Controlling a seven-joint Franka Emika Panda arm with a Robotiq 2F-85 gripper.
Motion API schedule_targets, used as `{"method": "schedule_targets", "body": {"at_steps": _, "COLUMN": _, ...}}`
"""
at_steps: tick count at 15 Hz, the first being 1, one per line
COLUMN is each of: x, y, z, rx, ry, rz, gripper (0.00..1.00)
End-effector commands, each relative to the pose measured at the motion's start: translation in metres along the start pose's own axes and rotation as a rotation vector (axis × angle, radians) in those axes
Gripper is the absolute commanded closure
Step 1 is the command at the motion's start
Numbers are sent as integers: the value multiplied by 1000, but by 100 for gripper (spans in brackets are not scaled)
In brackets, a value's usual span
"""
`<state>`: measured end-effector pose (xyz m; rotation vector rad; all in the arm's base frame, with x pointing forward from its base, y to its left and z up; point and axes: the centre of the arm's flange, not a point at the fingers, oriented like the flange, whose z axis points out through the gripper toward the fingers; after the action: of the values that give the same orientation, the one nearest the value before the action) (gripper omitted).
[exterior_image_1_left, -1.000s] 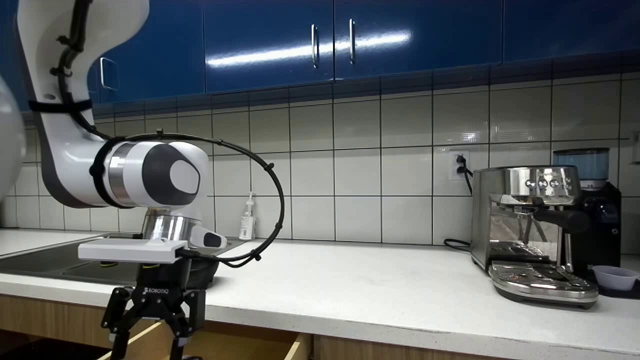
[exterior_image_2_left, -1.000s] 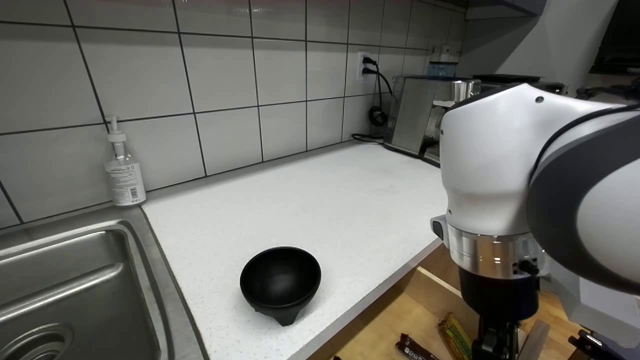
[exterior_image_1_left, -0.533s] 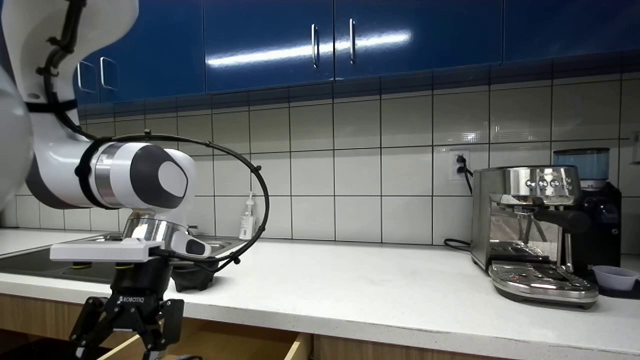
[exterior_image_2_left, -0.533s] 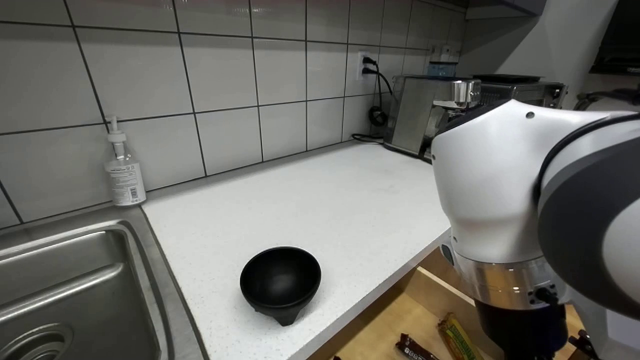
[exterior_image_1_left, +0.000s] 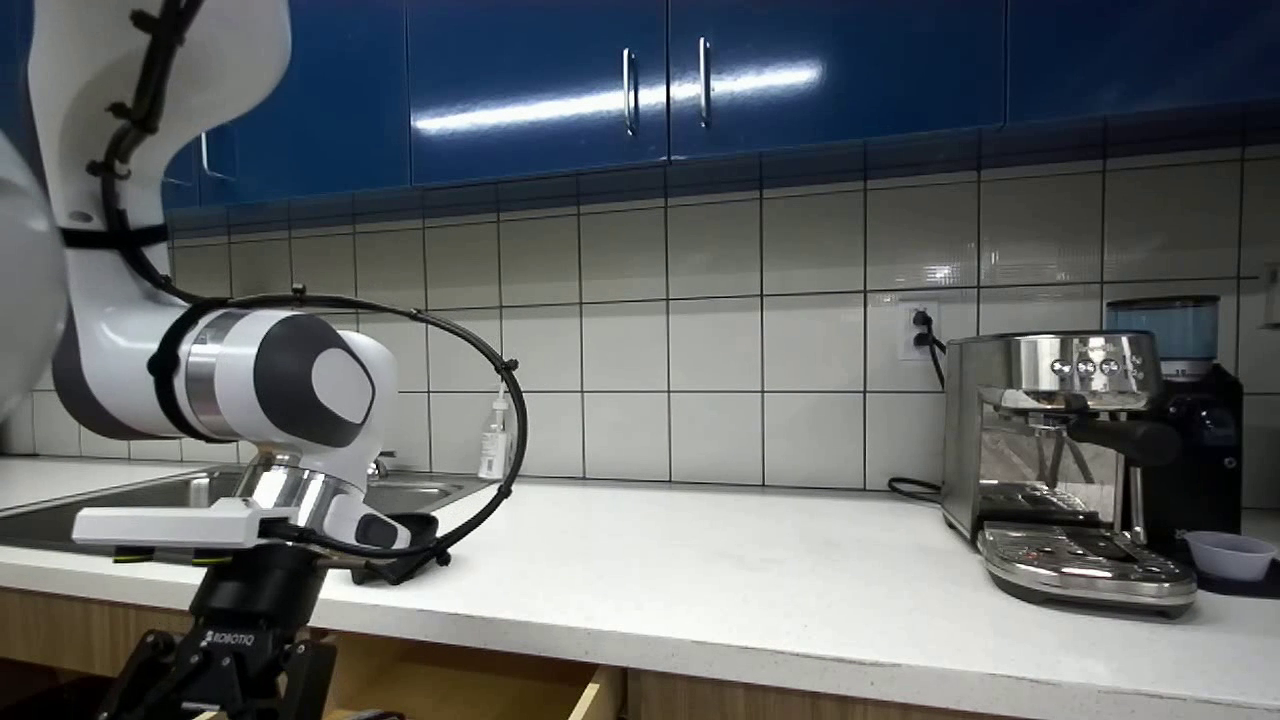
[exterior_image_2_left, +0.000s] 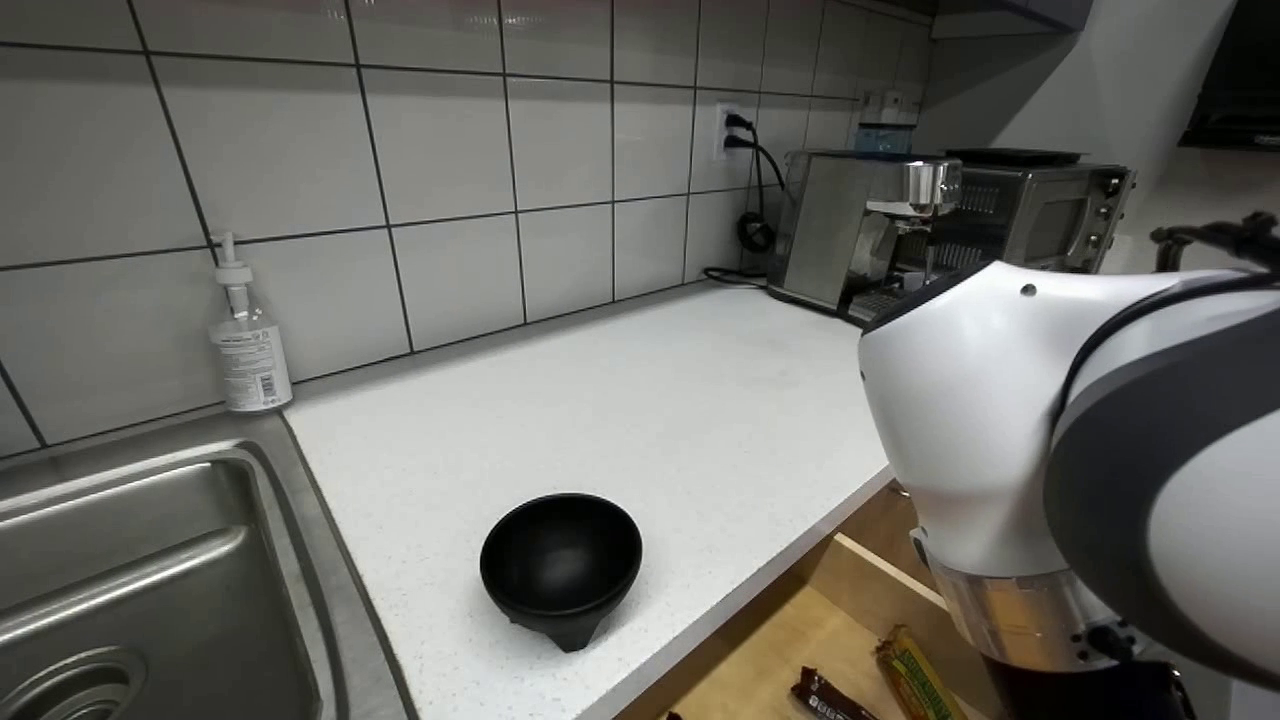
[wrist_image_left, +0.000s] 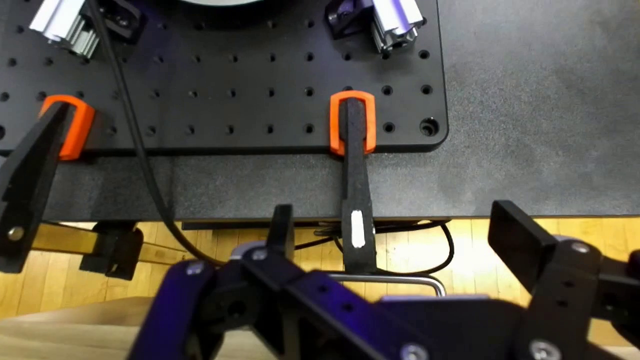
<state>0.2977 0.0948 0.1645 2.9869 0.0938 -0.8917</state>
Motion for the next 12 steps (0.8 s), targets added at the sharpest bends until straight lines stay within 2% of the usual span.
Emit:
{"method": "schedule_targets", "body": {"at_steps": 1, "x": 5, "y": -3, "z": 13, "rx": 20, "ry": -49, "rz": 45, "gripper": 0}}
{"method": "schedule_targets", "body": {"at_steps": 6, "x": 9, "y": -8, "z": 30, "rx": 18, "ry": -34, "rz": 84, "gripper": 0}}
{"method": "schedule_targets", "body": {"at_steps": 12, "x": 28, "y": -23, "z": 46, "rx": 4, "ry": 80, "rz": 151, "gripper": 0}}
